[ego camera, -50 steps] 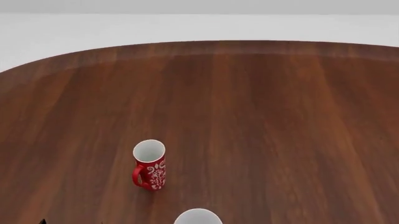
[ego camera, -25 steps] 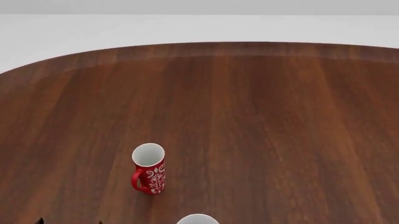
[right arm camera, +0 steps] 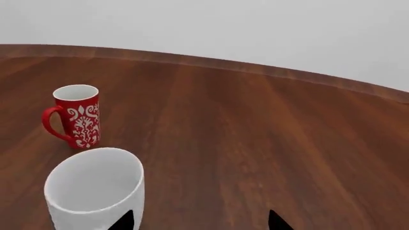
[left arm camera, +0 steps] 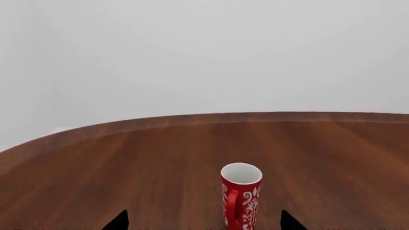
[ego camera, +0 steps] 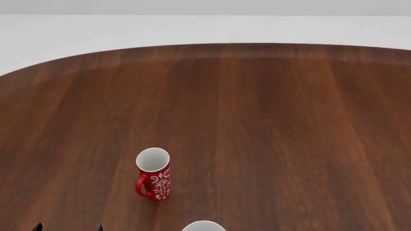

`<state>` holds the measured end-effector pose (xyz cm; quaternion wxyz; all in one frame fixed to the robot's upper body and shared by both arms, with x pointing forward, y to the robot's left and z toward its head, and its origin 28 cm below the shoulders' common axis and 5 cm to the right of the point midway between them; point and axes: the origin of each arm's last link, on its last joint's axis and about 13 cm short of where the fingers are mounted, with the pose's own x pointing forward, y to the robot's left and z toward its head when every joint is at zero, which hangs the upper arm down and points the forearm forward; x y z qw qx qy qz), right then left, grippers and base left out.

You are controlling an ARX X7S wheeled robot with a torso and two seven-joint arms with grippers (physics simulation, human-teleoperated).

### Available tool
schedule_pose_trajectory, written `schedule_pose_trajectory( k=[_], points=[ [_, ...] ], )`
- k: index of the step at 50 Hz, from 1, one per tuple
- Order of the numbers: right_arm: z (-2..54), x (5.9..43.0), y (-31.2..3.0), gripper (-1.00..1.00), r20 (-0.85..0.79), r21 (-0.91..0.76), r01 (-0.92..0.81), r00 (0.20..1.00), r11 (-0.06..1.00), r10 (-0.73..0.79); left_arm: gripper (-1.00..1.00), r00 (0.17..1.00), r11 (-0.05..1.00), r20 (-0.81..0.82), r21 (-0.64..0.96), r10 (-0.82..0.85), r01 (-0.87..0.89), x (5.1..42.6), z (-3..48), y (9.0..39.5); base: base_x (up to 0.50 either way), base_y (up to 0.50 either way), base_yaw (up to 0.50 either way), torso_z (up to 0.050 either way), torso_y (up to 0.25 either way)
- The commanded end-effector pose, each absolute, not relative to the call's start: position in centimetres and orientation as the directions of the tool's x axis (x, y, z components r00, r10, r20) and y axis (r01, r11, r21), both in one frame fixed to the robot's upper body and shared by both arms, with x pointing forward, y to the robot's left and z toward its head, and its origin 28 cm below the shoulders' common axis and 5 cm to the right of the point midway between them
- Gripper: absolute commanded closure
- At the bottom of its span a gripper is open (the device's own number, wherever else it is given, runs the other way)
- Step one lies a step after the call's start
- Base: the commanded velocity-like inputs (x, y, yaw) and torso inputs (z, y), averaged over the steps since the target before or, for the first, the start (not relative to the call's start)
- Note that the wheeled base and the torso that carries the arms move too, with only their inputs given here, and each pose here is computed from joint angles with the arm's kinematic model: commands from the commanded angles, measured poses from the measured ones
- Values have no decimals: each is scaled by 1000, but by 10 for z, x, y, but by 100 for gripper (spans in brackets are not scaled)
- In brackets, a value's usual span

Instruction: Put the white mug on the plate.

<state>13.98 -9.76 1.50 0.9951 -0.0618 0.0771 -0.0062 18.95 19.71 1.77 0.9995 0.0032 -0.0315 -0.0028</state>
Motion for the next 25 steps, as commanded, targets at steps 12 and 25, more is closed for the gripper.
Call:
schedule_pose_trajectory(
  k=[12, 25],
  points=[
    [24, 127, -93, -100, -231, -137, -79, 972, 987, 45, -100, 998, 1000, 60, -4, 0, 0, 186, 17, 199, 0, 0, 0, 0, 0],
    [22, 132, -90, -100, -274, -135, -145, 956, 980, 104, -100, 998, 1000, 63, -14, 7, -6, 183, 18, 202, 0, 0, 0, 0, 0]
  ],
)
